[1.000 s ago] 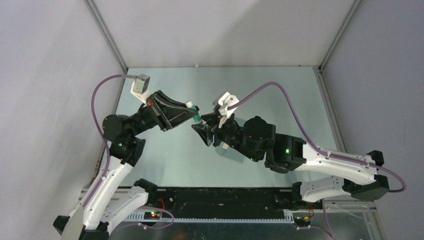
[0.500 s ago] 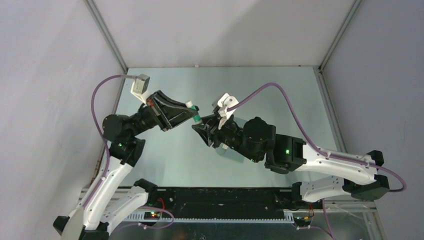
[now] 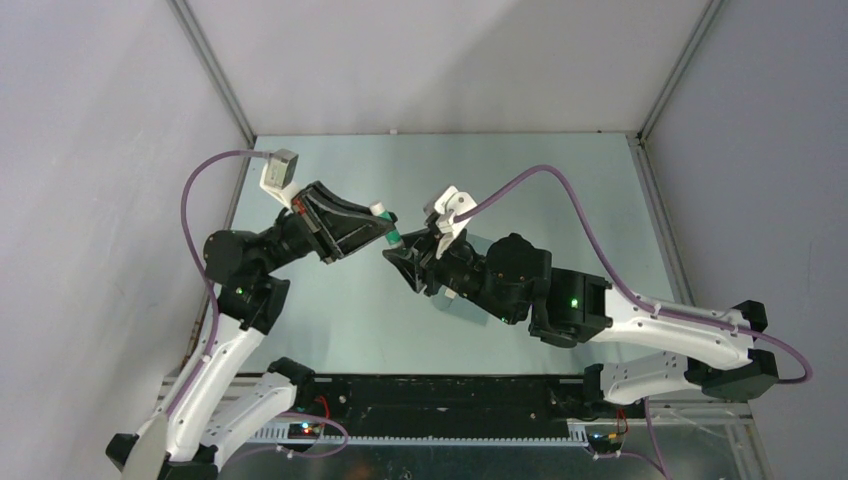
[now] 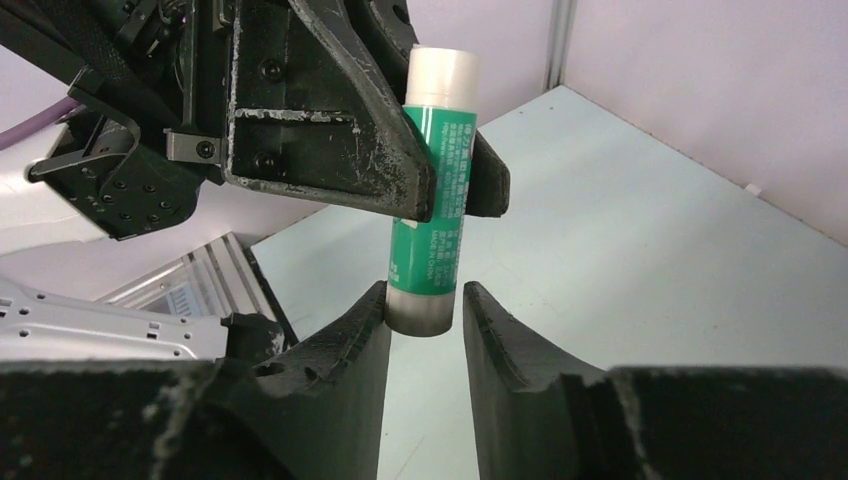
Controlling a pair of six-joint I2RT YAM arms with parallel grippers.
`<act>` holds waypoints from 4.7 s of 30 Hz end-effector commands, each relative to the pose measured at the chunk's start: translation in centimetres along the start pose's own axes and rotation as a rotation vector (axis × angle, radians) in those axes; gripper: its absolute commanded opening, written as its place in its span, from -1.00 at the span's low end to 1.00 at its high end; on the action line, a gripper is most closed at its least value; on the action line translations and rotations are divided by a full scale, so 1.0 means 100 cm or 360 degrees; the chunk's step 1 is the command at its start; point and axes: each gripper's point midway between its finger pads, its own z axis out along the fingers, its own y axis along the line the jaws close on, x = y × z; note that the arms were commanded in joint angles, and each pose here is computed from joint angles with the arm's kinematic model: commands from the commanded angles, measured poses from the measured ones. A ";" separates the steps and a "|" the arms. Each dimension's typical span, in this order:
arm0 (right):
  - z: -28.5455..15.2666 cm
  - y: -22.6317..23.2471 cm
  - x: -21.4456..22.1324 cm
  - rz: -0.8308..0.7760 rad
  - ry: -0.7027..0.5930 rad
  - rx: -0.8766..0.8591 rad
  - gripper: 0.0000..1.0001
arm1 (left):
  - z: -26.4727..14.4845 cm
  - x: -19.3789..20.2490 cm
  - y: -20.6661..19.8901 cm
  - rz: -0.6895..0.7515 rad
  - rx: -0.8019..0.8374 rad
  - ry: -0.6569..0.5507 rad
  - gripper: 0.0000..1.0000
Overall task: Place the letter into the envelope and seal it
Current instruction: Unscrew the solid glue.
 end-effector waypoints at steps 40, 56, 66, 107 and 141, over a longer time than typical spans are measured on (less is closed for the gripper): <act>-0.013 0.029 -0.021 0.0508 -0.0040 -0.0913 -1.00 | -0.003 -0.003 -0.029 0.0131 0.0130 0.0043 -1.00; -0.018 0.018 -0.016 0.0885 -0.0078 -0.1503 -1.00 | -0.004 -0.003 -0.036 0.0142 0.0172 0.0049 -1.00; -0.018 0.011 -0.011 0.1184 -0.0083 -0.1778 -1.00 | -0.004 -0.003 -0.039 0.0144 0.0190 0.0052 -1.00; -0.040 -0.013 0.003 0.0938 -0.0156 -0.1204 0.45 | -0.028 0.026 -0.078 0.0544 0.0464 0.0287 -1.00; -0.017 -0.002 0.003 0.0404 -0.0226 -0.0533 0.50 | -0.002 -0.012 -0.011 0.0255 -0.0125 0.0070 -1.00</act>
